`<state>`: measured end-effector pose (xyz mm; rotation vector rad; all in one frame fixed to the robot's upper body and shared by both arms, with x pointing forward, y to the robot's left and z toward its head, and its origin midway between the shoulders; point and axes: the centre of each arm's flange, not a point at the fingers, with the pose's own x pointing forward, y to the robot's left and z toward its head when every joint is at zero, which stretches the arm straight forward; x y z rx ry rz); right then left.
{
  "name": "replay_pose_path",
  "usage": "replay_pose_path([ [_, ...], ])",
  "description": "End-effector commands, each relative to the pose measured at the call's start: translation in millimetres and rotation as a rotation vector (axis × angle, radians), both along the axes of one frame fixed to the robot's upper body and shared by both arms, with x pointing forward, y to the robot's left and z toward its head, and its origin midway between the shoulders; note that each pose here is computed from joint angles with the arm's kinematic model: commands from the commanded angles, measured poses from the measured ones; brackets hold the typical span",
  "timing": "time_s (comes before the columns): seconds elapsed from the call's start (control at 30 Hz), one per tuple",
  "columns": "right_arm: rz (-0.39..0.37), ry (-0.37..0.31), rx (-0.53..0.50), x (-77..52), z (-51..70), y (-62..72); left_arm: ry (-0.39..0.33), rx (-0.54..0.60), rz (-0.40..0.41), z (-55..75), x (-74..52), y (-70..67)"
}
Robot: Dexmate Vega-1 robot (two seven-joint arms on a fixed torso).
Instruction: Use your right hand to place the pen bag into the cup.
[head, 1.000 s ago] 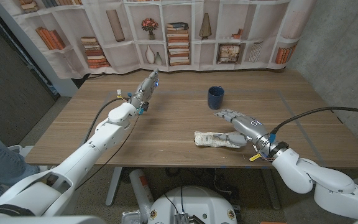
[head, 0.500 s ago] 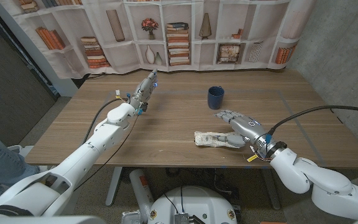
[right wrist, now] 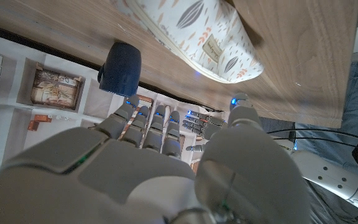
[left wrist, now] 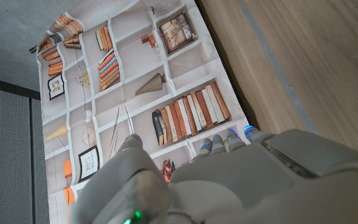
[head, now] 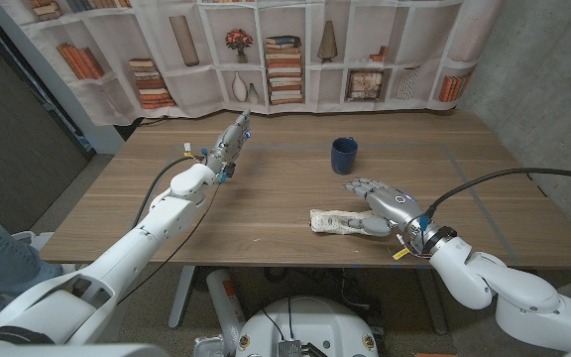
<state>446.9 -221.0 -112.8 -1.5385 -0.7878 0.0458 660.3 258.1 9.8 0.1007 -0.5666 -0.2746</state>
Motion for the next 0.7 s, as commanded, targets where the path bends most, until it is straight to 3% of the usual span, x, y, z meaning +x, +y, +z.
replay_pose_path([
  [0.03, -0.038, 0.012, -0.034, 2.6, -6.2, -0.6, 0.0, -0.009, 0.005, -2.9, -2.5, 1.9],
  [0.7, -0.089, 0.021, -0.06, 5.3, -18.1, -1.5, 0.013, 0.002, 0.0, -4.8, -0.2, 0.9],
])
